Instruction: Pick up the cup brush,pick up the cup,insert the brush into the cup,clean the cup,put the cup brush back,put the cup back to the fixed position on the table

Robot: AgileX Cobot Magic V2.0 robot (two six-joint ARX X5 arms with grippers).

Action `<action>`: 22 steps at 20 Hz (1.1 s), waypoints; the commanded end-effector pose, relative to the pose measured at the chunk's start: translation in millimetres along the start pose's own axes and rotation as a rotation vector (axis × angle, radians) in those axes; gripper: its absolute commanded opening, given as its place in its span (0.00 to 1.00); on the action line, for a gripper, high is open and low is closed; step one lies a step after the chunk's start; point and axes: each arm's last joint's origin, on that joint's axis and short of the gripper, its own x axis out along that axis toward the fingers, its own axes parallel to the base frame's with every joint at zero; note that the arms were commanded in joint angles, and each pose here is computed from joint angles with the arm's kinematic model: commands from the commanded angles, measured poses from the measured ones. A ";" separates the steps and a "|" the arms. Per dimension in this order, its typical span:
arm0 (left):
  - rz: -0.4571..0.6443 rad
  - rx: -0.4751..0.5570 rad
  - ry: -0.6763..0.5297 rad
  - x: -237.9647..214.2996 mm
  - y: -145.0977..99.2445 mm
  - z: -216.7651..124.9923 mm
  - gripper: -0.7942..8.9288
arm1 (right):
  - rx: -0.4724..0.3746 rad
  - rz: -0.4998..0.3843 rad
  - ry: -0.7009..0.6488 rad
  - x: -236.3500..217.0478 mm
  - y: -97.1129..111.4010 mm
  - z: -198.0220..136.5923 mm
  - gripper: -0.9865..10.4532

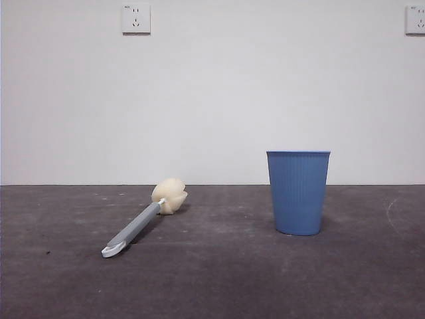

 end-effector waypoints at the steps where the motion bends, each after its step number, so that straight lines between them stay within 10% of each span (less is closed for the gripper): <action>1: -0.091 -0.019 0.031 1.1 -2.3 -5.5 0.08 | -0.005 0.004 -0.002 0.1 0.2 -0.1 0.09; 7: -0.249 -0.075 0.031 0.3 -7.2 -4.0 0.08 | -0.005 0.004 -0.003 0.1 0.2 0.0 0.09; 22: -0.255 -0.075 0.031 0.3 -7.4 -4.0 0.08 | -0.004 0.004 -0.003 0.1 0.2 -0.1 0.09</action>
